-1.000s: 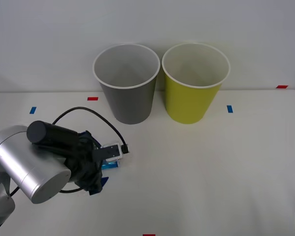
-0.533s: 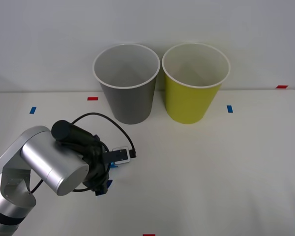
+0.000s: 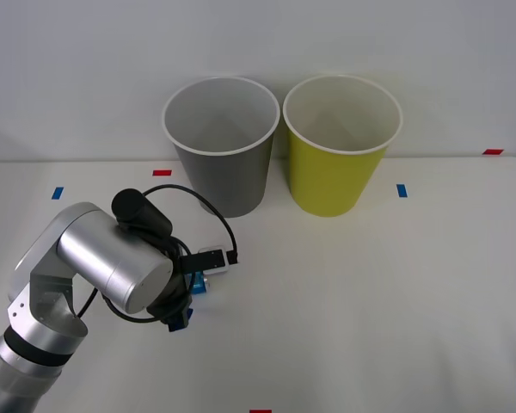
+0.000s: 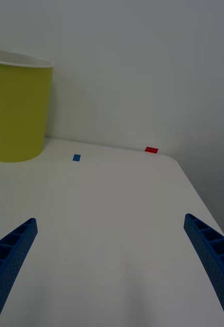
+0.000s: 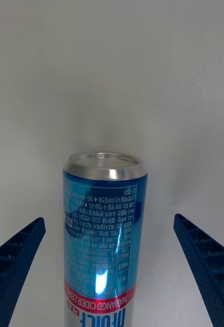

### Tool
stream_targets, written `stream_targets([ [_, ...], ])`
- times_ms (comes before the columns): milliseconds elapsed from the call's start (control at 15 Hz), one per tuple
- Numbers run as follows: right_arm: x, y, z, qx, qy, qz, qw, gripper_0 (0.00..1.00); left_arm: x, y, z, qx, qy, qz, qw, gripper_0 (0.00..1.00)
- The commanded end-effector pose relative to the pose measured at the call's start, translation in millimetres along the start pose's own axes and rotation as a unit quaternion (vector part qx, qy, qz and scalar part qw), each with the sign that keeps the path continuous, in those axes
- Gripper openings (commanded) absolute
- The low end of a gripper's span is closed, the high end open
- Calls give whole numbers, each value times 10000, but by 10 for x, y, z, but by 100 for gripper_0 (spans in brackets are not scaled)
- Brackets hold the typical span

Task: Put cans in the gray bin and PET bottles in the light green bin.

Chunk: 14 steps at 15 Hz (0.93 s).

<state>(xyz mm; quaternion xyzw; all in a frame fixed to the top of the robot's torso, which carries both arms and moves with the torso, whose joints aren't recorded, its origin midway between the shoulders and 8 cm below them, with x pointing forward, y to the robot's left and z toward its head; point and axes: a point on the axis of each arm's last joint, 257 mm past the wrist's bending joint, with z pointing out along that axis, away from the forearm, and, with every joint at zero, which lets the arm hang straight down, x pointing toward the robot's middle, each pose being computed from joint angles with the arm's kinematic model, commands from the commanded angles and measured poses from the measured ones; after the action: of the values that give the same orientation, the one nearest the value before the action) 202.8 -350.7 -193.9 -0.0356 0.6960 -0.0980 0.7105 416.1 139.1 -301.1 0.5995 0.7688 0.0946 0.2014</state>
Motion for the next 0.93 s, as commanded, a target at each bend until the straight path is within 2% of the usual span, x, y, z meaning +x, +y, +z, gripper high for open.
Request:
stream_targets([
  [67,0,0,0,0,0,0,10000,100,10,-49,8,155,40,114,9998,84],
  [267,0,0,0,0,0,0,10000,100,66,64,46,183,68,245,9995,83],
  [667,0,0,0,0,0,0,10000,100,-37,8,143,328,49,153,9993,83],
  [933,0,0,0,0,0,0,10000,100,-2,85,189,359,139,208,9990,83],
])
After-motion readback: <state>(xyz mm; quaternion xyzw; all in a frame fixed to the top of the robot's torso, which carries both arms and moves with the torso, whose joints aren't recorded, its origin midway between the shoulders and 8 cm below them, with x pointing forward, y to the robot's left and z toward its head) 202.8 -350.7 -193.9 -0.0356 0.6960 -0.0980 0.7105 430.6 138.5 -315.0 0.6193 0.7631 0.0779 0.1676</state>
